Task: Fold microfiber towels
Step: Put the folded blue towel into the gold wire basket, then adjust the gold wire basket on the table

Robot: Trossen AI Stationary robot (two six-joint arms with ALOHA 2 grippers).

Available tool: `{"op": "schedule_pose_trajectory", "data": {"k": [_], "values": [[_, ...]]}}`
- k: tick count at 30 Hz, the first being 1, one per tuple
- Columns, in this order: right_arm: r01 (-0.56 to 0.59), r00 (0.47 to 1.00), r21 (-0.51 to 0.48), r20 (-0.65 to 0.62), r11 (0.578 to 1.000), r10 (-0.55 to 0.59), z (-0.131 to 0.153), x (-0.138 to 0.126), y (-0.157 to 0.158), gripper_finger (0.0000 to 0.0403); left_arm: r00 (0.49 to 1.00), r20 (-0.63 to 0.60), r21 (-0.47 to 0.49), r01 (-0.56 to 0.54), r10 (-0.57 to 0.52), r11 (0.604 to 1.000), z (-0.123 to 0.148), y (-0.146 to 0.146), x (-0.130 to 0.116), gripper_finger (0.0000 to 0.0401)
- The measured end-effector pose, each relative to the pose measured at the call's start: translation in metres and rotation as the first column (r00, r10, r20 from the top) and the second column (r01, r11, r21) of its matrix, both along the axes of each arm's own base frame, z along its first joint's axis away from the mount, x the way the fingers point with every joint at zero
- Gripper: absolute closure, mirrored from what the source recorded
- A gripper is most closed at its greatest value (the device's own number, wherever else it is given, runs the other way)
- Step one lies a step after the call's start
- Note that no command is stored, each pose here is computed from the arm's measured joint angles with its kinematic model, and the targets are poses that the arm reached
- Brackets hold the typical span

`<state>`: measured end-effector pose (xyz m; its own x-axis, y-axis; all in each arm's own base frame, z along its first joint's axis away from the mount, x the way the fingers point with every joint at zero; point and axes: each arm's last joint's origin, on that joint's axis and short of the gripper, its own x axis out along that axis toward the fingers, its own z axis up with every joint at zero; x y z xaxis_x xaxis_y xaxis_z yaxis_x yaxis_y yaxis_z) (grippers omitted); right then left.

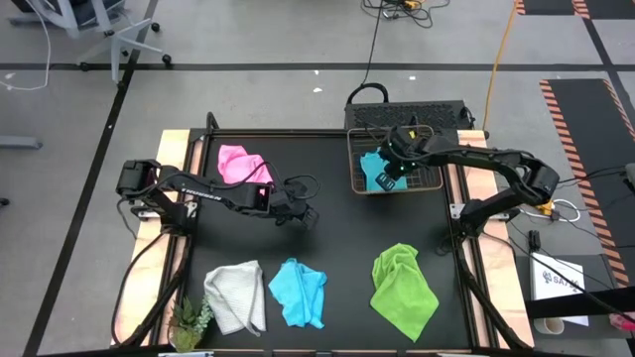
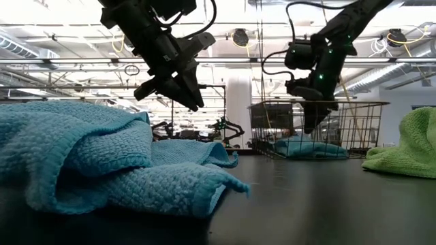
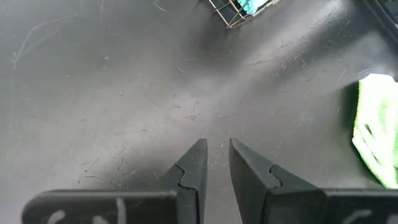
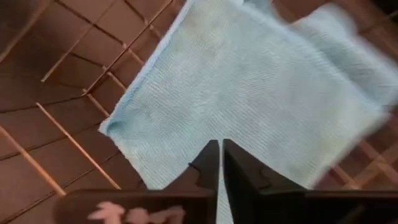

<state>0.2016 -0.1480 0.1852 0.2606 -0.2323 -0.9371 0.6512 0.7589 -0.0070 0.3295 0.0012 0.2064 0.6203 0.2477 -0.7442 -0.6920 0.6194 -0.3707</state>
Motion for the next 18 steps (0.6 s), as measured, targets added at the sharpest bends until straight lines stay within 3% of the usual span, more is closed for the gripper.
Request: {"op": "schedule_pose_trajectory", "data": {"k": [4, 9, 18], "values": [[0.026, 0.998, 0.003, -0.052, 1.000, -0.026, -0.008, -0.006, 0.002, 0.0397, 1.000, 0.000, 0.000, 0.001, -0.001, 1.000, 0.000, 0.000, 0.000, 0.0334], [0.035, 0.999, -0.011, -0.011, 0.999, -0.035, -0.002, -0.006, 0.000, 0.0399, 1.000, 0.000, -0.001, 0.003, -0.003, 1.000, 0.000, -0.001, 0.000, 0.0334], [0.072, 0.987, -0.098, 0.149, 0.993, -0.057, 0.033, -0.011, 0.004, 0.0402, 1.000, -0.001, -0.001, 0.007, -0.007, 1.000, 0.000, -0.001, 0.000, 0.0334]]}}
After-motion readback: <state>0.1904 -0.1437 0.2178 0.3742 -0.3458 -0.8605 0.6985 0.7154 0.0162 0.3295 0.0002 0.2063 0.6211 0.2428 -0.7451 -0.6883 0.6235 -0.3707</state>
